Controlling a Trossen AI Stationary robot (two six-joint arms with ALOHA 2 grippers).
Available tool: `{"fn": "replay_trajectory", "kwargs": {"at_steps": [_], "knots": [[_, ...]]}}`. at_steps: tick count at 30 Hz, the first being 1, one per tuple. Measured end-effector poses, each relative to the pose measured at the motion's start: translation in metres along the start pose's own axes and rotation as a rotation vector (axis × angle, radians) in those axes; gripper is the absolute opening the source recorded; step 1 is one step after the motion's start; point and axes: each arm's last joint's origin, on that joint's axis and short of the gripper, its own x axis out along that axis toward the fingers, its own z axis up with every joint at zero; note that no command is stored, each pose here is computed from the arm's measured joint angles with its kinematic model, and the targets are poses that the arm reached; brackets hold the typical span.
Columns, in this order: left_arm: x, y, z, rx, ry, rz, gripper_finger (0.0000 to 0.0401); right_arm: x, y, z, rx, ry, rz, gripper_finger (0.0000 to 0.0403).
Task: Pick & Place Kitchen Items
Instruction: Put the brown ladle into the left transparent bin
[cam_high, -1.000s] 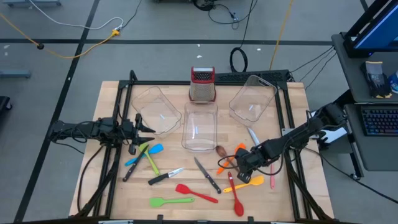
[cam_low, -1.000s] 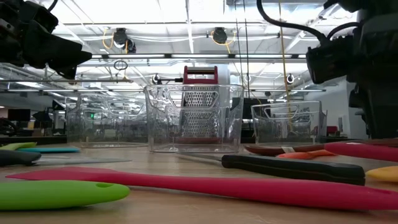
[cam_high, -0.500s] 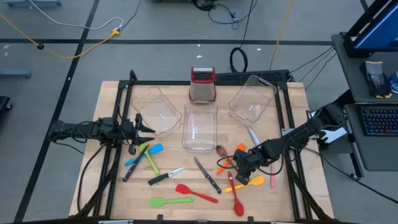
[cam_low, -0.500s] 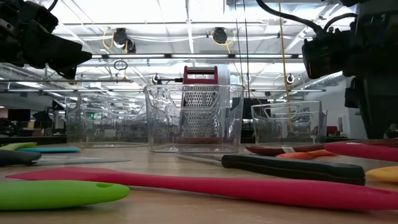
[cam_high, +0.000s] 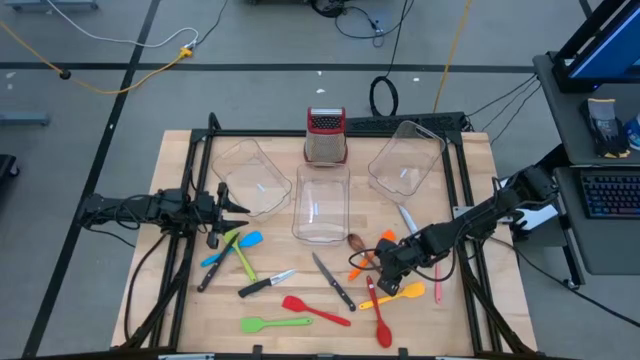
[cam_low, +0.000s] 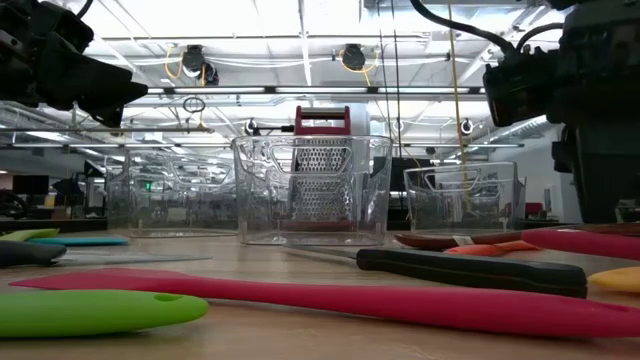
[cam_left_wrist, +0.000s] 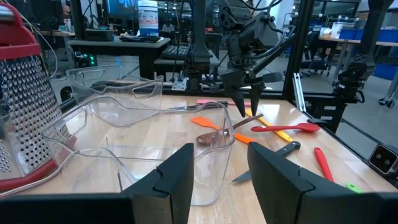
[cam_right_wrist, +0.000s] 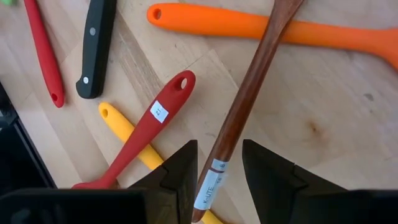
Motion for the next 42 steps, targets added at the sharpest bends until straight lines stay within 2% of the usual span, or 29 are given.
{"fn": "replay_trajectory", "kwargs": {"at_steps": [34, 42], "knots": [[0.000, 0.000, 0.000, 0.004, 0.000, 0.000, 0.0152, 0.001, 0.006, -0.012, -0.019, -0.091, -0.046, 0.0118], [0.000, 0.000, 0.000, 0.006, 0.000, 0.000, 0.0152, 0.019, 0.007, -0.012, -0.020, -0.065, -0.048, 0.0118]]}}
